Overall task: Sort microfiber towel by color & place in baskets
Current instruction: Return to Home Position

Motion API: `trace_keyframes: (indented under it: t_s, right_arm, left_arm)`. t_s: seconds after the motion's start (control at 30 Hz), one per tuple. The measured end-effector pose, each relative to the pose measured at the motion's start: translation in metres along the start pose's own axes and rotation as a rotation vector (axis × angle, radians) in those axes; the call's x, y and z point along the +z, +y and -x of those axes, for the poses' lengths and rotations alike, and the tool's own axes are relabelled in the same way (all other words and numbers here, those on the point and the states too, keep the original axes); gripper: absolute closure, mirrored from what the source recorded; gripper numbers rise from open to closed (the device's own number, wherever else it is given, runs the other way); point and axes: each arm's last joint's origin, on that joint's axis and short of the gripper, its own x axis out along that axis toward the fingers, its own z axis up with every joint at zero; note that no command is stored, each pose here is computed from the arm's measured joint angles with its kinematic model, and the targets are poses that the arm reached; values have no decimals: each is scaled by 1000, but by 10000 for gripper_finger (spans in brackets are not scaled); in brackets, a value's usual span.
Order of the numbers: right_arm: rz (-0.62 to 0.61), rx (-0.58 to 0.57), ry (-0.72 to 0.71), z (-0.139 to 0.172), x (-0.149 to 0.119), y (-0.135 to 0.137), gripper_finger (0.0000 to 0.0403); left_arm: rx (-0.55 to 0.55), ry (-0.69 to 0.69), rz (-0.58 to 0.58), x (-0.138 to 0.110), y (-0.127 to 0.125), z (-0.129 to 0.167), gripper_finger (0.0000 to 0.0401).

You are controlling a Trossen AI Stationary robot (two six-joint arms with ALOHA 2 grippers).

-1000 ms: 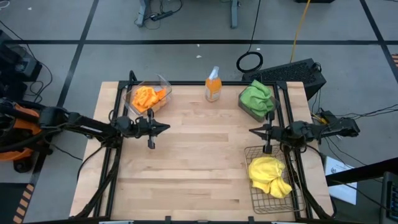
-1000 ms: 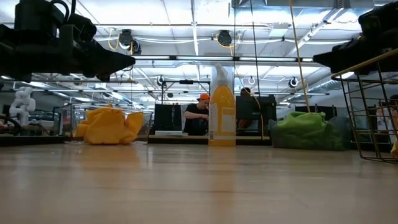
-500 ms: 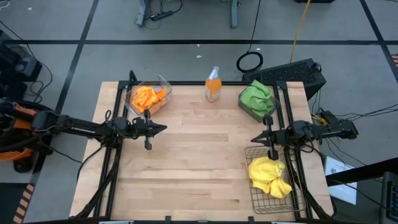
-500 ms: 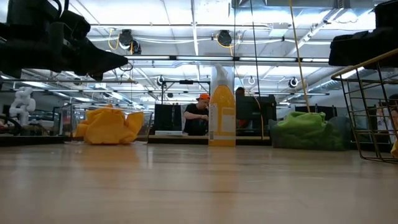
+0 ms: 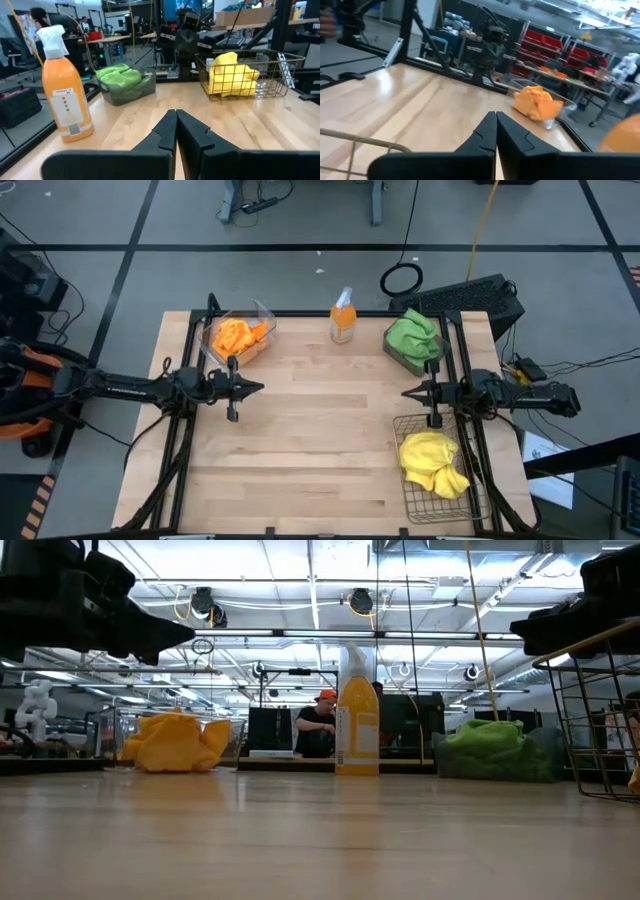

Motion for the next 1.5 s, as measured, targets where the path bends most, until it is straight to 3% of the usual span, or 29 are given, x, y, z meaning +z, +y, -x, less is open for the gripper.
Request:
trace_keyframes:
  t_s: [0.17,0.53,0.8,1.1,1.5]
  right_arm:
    - [-51,-92,23,0,-1,-3,403]
    - [-18,-99,24,0,-1,-3,403]
    - [-95,-103,17,0,0,-3,403]
    - [-98,-103,16,0,0,-3,403]
    - [-98,-101,19,0,0,-3,403]
  left_arm:
    - [19,-3,1,2,1,6,386]
    - [27,1,-14,2,1,23,386]
    - [35,10,27,0,2,32,386]
    - [-30,-9,11,0,0,35,386]
    - [-98,-8,87,0,-6,36,395]
